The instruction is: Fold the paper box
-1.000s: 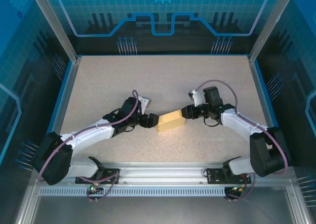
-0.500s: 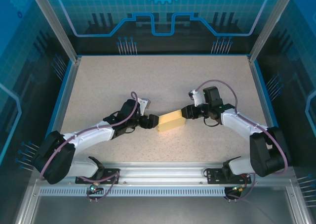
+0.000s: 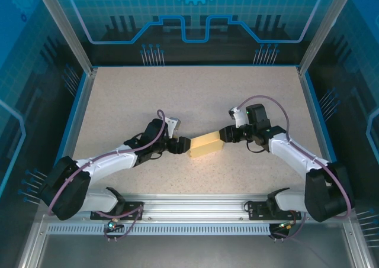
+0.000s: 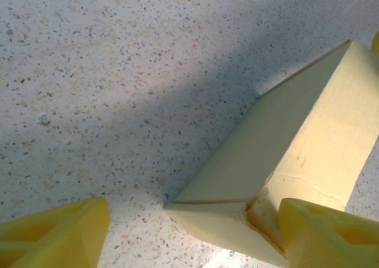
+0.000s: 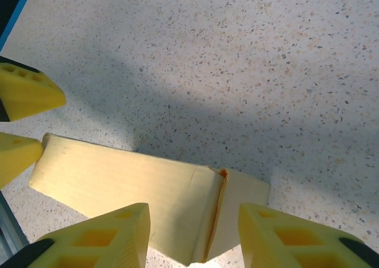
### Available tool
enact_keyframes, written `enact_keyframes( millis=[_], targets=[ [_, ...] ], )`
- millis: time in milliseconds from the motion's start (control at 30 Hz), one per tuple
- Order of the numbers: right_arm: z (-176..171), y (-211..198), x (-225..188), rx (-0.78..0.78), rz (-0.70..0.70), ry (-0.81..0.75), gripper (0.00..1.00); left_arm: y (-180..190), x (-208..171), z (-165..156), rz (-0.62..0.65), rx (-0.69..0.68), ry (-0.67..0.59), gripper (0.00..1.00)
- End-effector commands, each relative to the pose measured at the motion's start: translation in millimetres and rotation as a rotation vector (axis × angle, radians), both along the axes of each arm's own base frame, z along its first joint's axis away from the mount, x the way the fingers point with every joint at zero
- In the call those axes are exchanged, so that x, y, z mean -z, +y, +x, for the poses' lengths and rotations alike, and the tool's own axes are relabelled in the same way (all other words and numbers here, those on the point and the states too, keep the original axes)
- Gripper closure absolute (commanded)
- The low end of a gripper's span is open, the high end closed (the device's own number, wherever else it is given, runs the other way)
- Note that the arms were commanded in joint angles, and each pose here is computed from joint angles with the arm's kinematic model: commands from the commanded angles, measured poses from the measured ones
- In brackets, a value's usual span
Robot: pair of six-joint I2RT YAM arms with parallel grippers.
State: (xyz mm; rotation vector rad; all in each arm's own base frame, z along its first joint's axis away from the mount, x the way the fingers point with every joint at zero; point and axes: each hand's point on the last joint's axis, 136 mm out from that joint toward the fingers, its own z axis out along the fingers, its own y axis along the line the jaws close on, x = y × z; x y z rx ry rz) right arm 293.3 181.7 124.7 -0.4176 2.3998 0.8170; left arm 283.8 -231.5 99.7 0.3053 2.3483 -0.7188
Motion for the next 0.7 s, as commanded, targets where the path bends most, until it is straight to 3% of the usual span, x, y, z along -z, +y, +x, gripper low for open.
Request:
enact_keyframes(
  millis=[0, 267, 667],
  targets=[
    [-4, 0, -8, 0.000, -0.010, -0.010, 0.56, 12, 34, -18, 0.082, 0.011, 0.112, 0.24],
    [-7, -4, 23, 0.002, -0.059, 0.058, 0.56, 12, 36, -20, 0.085, 0.015, 0.113, 0.24],
    [-13, -15, 53, 0.022, -0.138, 0.110, 0.65, 15, 36, -21, 0.090, 0.009, 0.107, 0.24]
  ],
)
